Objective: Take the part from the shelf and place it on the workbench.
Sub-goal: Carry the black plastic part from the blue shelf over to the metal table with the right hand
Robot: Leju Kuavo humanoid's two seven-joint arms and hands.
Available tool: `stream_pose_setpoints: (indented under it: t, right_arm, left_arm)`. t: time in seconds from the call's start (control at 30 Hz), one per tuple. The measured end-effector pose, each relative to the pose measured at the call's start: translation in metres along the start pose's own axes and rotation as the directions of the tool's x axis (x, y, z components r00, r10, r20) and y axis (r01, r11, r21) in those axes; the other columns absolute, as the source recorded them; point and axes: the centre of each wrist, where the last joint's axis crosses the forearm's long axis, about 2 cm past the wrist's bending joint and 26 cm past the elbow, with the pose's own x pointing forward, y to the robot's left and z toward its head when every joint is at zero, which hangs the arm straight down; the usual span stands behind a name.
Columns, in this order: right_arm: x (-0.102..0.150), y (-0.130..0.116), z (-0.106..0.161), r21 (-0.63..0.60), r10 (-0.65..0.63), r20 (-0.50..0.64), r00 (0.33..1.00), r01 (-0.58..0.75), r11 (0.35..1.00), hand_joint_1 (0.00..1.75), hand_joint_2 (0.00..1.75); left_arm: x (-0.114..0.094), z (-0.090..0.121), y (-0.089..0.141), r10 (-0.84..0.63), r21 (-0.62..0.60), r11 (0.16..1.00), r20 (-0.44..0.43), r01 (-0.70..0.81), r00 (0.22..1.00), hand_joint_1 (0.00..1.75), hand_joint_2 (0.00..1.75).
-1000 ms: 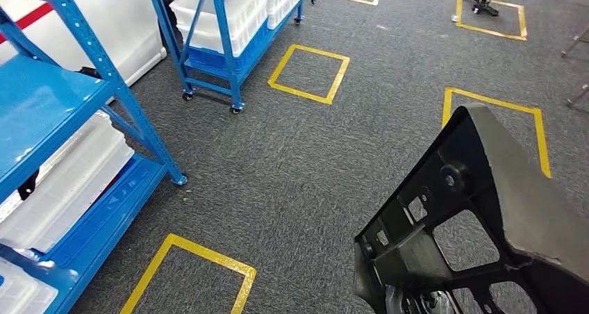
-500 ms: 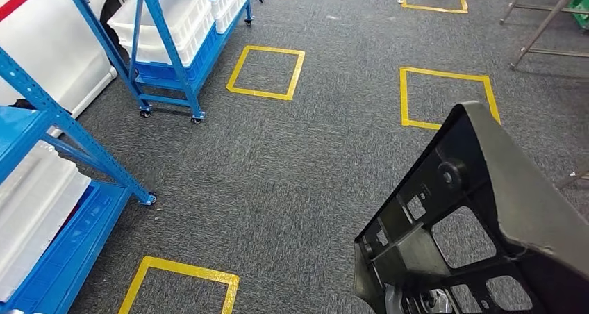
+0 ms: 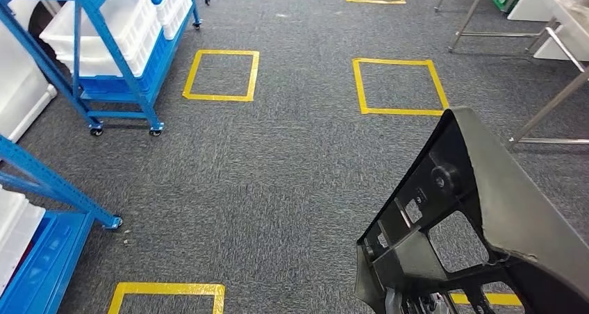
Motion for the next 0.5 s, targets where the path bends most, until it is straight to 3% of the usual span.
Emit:
stream_pose_setpoints:
  t: [0.5]
  right_arm:
    - [0.0011,-0.0001,-0.0005,0.0,0.002,0.004,1.0,-0.002,1.0,1.75,1.75]
  left_arm:
    - [0.0027,-0.0014,-0.0021,0.005,-0.009,1.0,0.007,-0.005,1.0,0.0,0.0]
